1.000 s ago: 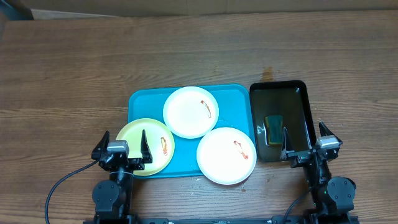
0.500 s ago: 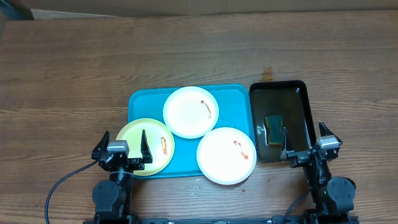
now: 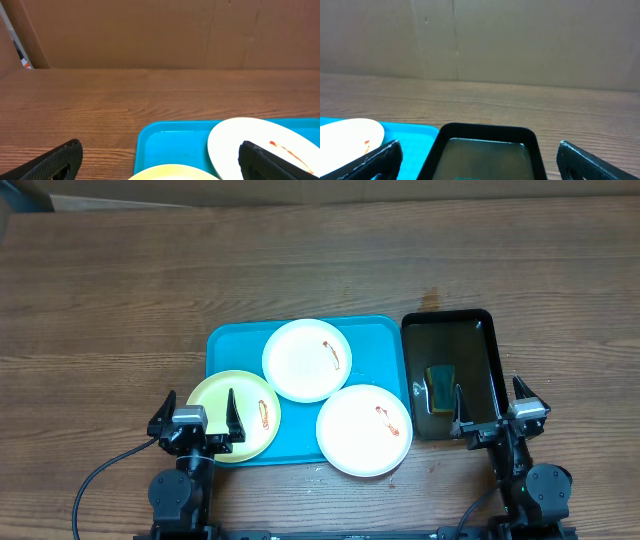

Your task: Clean dirty plates on tray and stack at the side

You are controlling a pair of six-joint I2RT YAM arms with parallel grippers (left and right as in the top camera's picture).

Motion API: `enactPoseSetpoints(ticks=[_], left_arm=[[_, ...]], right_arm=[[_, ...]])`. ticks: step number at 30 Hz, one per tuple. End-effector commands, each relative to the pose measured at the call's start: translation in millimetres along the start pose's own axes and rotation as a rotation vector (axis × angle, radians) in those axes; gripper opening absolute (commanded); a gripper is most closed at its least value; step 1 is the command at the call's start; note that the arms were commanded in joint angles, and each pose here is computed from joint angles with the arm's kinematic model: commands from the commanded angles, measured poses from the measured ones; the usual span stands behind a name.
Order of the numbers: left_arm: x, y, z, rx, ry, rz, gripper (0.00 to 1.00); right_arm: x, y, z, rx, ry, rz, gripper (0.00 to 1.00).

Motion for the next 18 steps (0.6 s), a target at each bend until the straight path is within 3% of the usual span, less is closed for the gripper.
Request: enactPoseSetpoints(ticks=[1,7,13,18], left_arm=[[0,0,0,-0.001,0.019,-0.007,1.00],[8,-1,-5,-0.034,-0.021,-0.039,1.00],[71,-26,-24,-0.146,-0.212,-0.057,1.00],[134,-48,-35,-0.169,-0.222,0.071,1.00]], right_arm=[[-1,0,-1,-0.006,-0.004,-0.006,1.00],[-1,0,-1,-0.006,-0.004,-0.006,1.00],[-1,0,-1,-0.006,-0.004,-0.006,1.00],[-1,0,-1,-0.006,-0.004,-0.006,1.00]])
Point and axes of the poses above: each gripper's point midway between its finger pads, its own y axis out along the fingers, its own z axis along the line the jaws close on, x = y × z, the point moved 4 cm from there along -y, back along the fingers, and after that the axes turned 4 degrees about -y, right-handed, at the moved point
